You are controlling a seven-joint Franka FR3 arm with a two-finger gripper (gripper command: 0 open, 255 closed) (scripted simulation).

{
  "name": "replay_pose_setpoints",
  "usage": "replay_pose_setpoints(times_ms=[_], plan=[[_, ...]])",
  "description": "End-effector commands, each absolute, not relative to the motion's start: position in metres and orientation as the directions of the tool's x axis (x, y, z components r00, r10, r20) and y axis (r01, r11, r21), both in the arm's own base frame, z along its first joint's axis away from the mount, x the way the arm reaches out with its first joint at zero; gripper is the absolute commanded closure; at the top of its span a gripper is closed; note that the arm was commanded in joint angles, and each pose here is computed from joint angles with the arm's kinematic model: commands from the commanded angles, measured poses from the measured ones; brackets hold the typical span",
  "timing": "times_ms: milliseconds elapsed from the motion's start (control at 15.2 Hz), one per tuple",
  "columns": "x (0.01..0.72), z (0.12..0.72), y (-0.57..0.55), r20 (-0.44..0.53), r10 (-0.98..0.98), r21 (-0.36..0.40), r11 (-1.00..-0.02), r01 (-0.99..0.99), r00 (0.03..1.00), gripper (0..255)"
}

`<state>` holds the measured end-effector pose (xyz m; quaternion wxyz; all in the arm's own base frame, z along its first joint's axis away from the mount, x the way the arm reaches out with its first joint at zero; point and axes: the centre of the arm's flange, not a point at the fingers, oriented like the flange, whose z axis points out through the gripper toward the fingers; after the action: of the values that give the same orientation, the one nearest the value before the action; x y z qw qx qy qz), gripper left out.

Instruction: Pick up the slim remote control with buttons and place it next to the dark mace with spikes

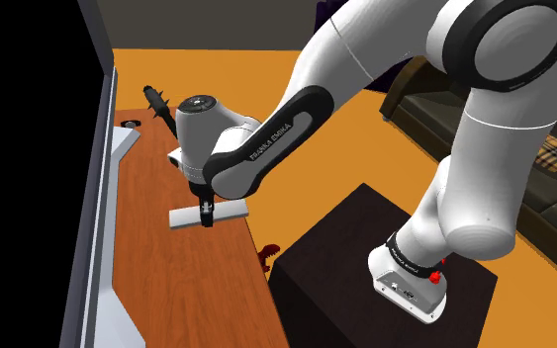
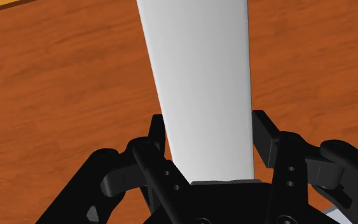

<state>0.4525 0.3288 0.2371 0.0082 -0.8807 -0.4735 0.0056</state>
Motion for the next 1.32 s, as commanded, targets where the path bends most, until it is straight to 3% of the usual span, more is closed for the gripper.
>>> replay_pose_setpoints(times_ms=[0,792,1254], plan=[[0.452,0.248,0.329,-0.002,0.834,-0.02,-0.551,0.834,0.551,255],[0.452,0.312,0.329,-0.002,0.834,-0.02,-0.551,0.834,0.551,255],[0.544,0.312,0.318,-0.002,0.834,-0.02,-0.551,0.834,0.551,255]])
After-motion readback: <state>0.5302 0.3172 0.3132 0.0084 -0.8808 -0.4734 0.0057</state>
